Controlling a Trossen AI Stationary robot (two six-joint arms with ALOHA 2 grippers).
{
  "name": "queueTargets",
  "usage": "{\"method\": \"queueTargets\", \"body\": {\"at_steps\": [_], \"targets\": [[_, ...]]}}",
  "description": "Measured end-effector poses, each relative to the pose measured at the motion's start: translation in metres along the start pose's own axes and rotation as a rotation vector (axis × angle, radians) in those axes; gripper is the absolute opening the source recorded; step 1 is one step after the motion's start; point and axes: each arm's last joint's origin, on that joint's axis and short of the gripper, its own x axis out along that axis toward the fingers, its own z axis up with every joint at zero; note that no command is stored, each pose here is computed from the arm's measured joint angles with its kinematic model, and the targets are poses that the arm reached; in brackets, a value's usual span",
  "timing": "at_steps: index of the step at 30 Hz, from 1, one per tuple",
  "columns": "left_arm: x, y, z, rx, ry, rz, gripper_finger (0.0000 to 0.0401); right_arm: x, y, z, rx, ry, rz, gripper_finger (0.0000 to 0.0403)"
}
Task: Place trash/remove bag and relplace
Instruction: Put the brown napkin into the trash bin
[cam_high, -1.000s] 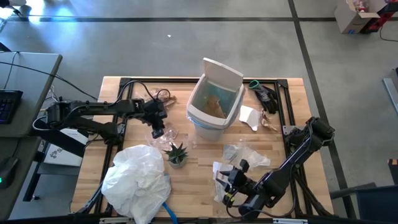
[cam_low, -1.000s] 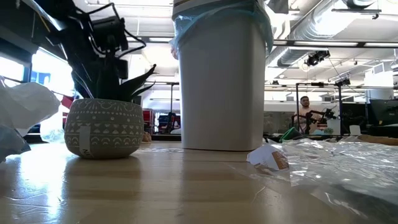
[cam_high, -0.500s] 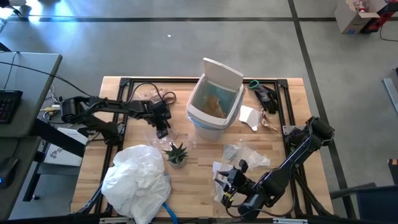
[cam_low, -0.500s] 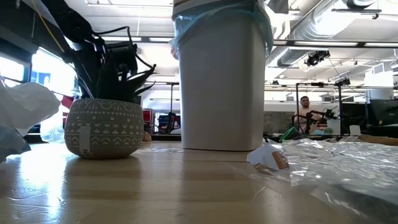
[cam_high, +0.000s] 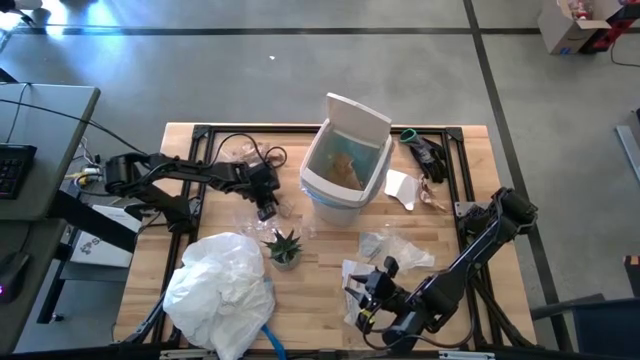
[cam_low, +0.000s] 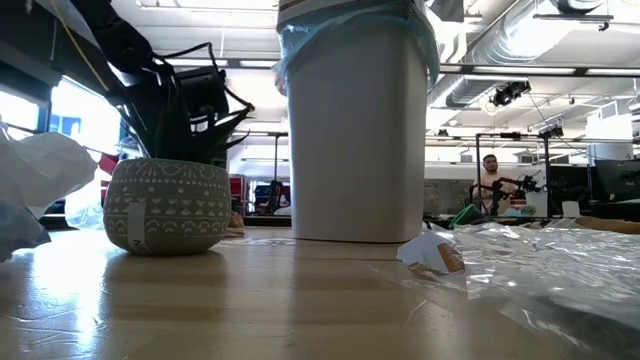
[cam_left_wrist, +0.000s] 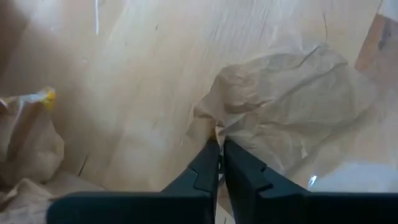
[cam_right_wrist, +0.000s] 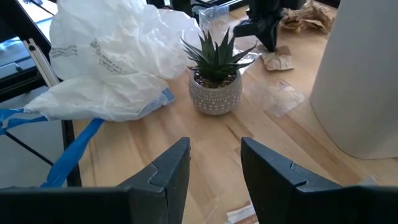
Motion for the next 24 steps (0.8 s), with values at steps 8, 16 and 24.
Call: {"method": "queueTargets", "body": {"at_steps": [8,16,24], "targets": [[-0.034,-0.002,0.025,-0.004,-0.127,-0.013,0.0,0.0,0.0,0.0,0.0,0.004,0.002,0.0128],[-0.095,-0.003,0.039,-0.008,-0.307,-0.022,0.0,0.0,0.0,0.0,-0.01,0.012,0.004,0.0128],[-0.168,-0.006,0.035,-0.017,-0.528,-0.034,0.0,0.0,0.0,0.0,-0.028,0.015,0.003,0.0128]]}}
